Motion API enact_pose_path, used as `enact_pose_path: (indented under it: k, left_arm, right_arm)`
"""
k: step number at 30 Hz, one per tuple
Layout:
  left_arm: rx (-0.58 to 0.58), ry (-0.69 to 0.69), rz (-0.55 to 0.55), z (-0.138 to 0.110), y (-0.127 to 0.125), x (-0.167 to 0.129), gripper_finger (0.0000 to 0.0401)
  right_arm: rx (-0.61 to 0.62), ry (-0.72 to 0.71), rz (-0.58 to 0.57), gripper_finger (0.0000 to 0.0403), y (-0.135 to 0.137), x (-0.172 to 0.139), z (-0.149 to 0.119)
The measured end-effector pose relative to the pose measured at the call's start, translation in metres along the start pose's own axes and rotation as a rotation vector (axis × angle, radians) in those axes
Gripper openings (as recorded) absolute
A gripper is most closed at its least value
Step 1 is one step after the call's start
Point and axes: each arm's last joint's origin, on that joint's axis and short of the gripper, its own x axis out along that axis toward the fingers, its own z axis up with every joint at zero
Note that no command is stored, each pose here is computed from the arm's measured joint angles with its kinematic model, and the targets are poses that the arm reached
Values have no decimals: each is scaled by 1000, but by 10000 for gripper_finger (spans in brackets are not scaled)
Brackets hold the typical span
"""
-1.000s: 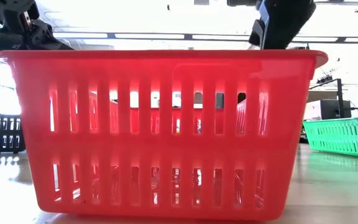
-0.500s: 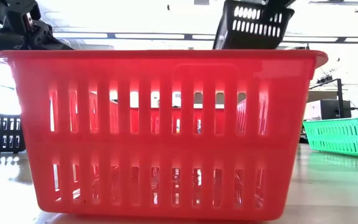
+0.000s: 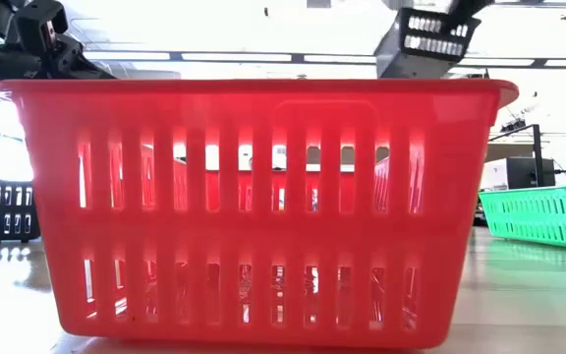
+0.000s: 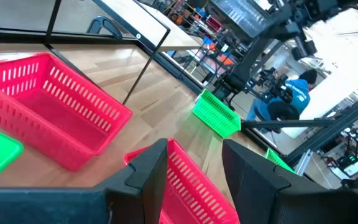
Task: Stack baskets on shelf by color
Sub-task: Put the top right black bin on the shelf
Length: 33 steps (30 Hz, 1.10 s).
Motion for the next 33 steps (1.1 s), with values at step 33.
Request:
enact_pose_path:
  k: [33]
  left_arm:
    - [-60,-19,19,1,0,0,142]
  right_arm:
    - [-92,175,-105,0,-34,-5,-96]
